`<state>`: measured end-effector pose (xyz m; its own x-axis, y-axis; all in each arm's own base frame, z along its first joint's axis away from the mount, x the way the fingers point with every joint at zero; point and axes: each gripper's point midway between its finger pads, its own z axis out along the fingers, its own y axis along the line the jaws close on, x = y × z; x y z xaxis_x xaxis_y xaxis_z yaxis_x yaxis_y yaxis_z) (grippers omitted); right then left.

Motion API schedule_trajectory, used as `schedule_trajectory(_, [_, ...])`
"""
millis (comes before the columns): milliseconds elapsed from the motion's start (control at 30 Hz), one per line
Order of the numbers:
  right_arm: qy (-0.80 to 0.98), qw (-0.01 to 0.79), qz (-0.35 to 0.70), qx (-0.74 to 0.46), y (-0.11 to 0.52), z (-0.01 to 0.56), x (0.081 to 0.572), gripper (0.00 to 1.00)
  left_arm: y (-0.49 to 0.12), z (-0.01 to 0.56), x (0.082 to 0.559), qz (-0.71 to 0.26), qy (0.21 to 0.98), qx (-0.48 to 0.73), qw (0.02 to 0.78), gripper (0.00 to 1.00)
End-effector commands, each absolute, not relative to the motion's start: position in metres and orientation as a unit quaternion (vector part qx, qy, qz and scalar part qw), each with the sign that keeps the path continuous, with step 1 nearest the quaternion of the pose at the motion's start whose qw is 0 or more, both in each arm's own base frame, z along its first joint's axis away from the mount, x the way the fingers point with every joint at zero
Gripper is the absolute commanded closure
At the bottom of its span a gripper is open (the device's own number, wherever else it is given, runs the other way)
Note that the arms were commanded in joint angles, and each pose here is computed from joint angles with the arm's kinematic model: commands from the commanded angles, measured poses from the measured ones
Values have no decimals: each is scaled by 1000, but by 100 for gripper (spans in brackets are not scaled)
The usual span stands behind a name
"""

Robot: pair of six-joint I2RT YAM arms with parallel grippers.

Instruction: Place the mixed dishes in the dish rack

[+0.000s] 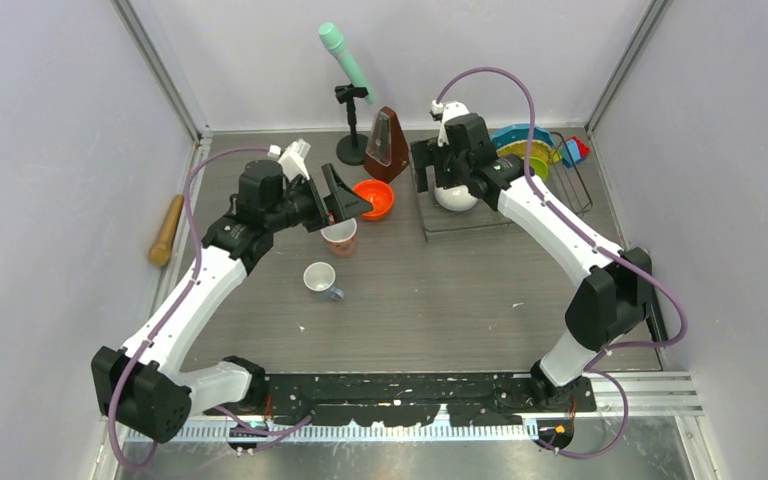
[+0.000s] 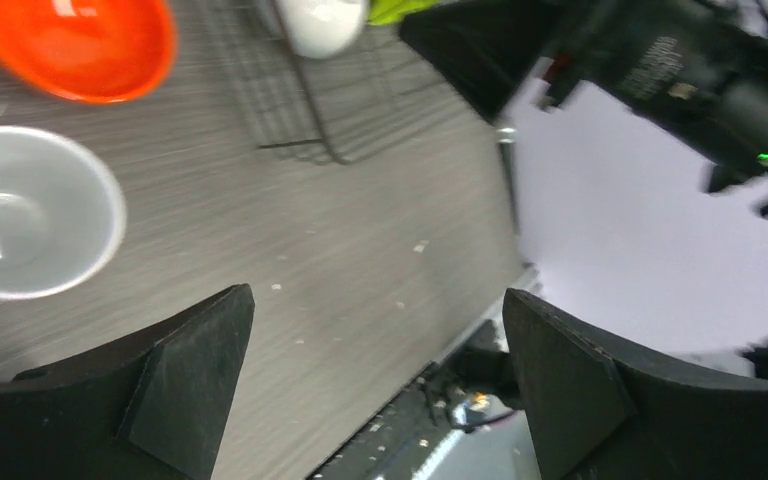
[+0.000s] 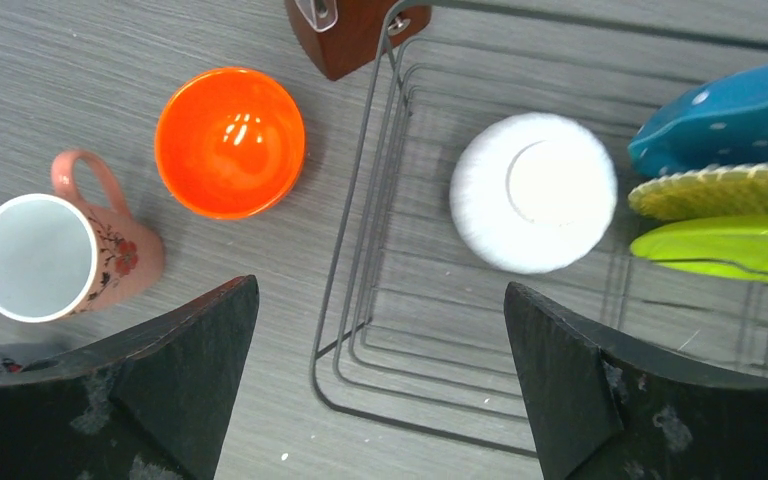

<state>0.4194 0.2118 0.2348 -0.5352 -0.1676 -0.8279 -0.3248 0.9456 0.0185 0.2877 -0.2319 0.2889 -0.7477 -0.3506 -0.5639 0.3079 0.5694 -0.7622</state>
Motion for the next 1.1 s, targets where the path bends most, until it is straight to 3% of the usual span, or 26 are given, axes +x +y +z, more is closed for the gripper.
schedule_trajectory(0, [864, 477, 141, -78, 215, 270, 407, 0, -193, 259, 316, -330, 851, -45, 406, 1])
schedule_trajectory(300, [871, 453, 192, -4, 203, 270, 360, 0, -163, 219, 346, -218, 884, -97, 403, 1])
schedule_trajectory(400, [864, 467, 188, 3, 192, 279, 350, 0, -155, 219, 368, -178, 883, -93, 425, 5])
schedule_trajectory(467, [861, 470, 193, -10, 189, 281, 342, 0, -154, 219, 386, -157, 887, -84, 427, 15])
schedule_trajectory(567, [860, 468, 201, -33, 190, 278, 333, 0, -157, 218, 420, -146, 895, -86, 413, 21])
schedule_trajectory(833, [853, 482, 198, -36, 181, 288, 322, 0, -170, 181, 482, -137, 913, -70, 378, 29])
schedule_trajectory(1067, [846, 500, 181, -39, 174, 293, 326, 0, -189, 138, 502, -157, 929, -50, 331, 40])
